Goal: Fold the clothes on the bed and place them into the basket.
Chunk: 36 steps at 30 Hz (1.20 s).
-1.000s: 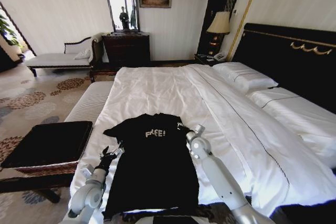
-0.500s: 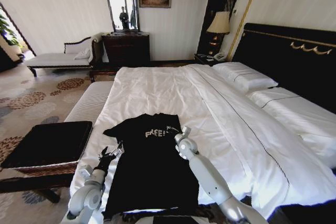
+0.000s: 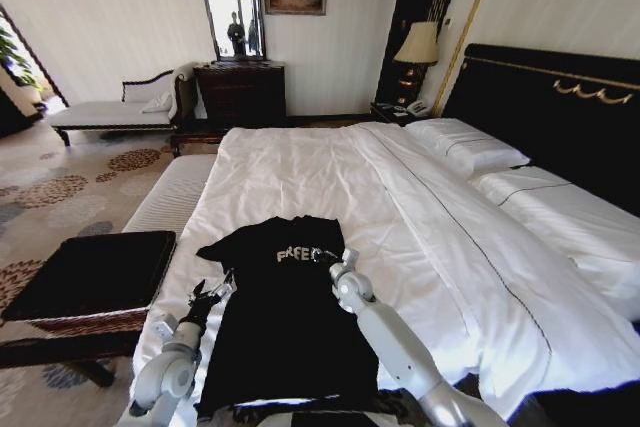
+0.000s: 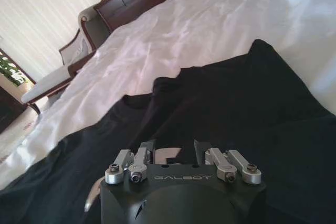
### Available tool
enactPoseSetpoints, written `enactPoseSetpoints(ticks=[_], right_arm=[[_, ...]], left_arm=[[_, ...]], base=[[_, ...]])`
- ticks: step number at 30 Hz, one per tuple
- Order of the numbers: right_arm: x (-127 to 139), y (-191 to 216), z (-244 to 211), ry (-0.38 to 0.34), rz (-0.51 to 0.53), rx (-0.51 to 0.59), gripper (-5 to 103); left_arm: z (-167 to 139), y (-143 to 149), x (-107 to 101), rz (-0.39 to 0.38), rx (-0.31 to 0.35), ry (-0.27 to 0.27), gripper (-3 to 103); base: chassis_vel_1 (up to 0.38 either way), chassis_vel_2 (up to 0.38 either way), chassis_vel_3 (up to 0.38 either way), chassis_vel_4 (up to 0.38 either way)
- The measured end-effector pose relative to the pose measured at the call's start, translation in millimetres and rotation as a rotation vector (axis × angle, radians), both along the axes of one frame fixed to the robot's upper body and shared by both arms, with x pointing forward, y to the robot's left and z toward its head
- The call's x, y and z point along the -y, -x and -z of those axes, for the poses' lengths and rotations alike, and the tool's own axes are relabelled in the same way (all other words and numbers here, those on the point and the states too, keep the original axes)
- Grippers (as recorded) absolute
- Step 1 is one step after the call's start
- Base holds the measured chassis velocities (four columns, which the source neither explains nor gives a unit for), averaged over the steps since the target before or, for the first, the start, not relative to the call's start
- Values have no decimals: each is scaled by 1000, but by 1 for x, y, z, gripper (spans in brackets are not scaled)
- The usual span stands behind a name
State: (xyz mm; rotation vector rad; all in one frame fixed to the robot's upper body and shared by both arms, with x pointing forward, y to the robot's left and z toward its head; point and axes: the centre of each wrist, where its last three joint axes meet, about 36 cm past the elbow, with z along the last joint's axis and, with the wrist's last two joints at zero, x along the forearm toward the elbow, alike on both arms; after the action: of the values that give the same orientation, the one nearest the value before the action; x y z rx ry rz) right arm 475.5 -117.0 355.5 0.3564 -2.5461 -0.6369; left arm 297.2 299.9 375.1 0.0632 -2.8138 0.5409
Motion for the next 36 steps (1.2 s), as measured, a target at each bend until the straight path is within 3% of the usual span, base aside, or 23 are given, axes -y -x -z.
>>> enactPoseSetpoints(ticks=[4, 6, 7, 8, 10, 11, 13, 15, 16, 21, 24, 31, 36], right_arm=[[2, 9, -9, -7, 28, 37, 57], [6, 10, -10, -2, 41, 47, 57], [11, 11, -12, 4, 58, 58, 57], [17, 13, -13, 7, 75, 62, 67], [18, 13, -14, 7, 78, 62, 73], [28, 17, -13, 15, 106, 63, 79], [39, 23, -8, 32, 136, 63, 89], [41, 25, -7, 36, 141, 62, 89], [47, 30, -2, 55, 158, 62, 98], [53, 42, 2, 75, 182, 58, 100], [53, 48, 2, 85, 193, 53, 100], [53, 53, 1, 95, 209, 49, 100], [53, 56, 2, 94, 213, 46, 100]], left_arm=[[-2, -4, -1, -11, -2, 17, 100], [-2, -6, -2, -15, -3, 30, 100], [-2, -9, -3, -18, -4, 61, 100], [-2, -12, -4, -26, -8, 97, 100], [-2, -13, -4, -28, -9, 103, 100], [0, -21, -8, -56, -15, 154, 100], [-3, -32, -16, -97, -18, 206, 100], [-3, -34, -18, -103, -18, 215, 100], [-5, -42, -24, -130, -18, 245, 100], [6, -72, -45, -195, -26, 272, 103], [16, -97, -56, -226, -32, 290, 99], [28, -131, -64, -236, -39, 309, 99], [33, -147, -65, -228, -46, 308, 87]], base=[[0, 0, 0, 0], [0, 0, 0, 0], [0, 0, 0, 0], [0, 0, 0, 0], [0, 0, 0, 0], [0, 0, 0, 0], [0, 0, 0, 0], [0, 0, 0, 0], [0, 0, 0, 0], [0, 0, 0, 0], [0, 0, 0, 0], [0, 0, 0, 0], [0, 0, 0, 0]])
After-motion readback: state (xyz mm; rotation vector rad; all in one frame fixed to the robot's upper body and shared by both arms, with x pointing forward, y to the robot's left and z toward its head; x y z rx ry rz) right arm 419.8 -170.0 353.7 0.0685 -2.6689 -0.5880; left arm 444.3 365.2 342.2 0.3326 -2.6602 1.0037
